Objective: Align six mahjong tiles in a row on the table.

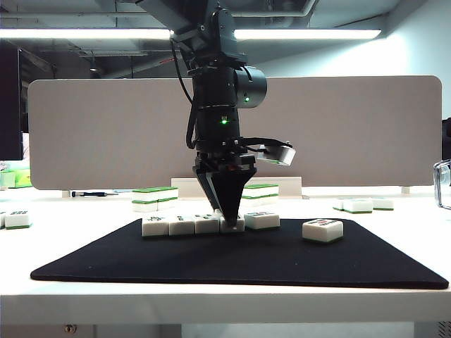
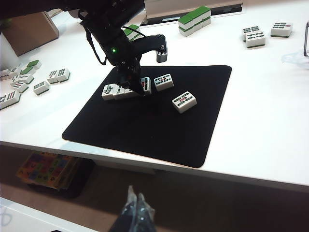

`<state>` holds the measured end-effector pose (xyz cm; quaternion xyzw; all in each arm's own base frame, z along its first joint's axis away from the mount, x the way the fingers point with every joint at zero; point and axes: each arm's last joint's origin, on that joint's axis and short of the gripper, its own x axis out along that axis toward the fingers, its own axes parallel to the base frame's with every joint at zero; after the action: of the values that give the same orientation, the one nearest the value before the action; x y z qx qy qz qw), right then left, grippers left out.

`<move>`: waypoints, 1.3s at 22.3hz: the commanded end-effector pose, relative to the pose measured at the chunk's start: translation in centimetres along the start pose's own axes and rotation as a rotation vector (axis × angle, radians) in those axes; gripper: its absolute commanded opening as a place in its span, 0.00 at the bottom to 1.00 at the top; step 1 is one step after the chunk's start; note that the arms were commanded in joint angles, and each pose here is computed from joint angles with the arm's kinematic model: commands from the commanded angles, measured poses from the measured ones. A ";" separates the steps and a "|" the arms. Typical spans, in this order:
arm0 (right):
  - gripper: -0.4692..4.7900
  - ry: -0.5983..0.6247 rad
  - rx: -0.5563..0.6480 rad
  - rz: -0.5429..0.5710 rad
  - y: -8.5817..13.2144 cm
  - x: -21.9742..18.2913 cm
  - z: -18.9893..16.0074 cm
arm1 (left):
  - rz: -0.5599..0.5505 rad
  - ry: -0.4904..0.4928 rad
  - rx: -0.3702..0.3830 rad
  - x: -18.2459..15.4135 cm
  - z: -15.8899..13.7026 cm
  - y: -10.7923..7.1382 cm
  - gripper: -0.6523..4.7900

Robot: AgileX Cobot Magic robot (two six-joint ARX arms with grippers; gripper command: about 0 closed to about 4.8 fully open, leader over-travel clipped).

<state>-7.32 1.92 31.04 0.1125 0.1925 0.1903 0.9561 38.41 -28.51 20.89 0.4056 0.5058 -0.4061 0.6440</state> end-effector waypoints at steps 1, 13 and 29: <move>0.09 -0.029 -0.018 0.002 0.1 -0.2 0.0 | 0.007 -0.012 0.006 -0.4 0.1 0.0 0.43; 0.09 -0.028 -0.018 0.002 0.1 -0.2 0.0 | 0.034 0.014 0.018 -0.3 -0.1 0.2 0.48; 0.09 -0.028 -0.018 0.002 0.1 -0.2 0.0 | 0.044 0.014 0.019 -0.5 0.0 0.1 0.71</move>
<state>-7.32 1.92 31.04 0.1125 0.1924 0.1902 0.9561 38.52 -28.42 20.89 0.4252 0.5013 -0.3945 0.6421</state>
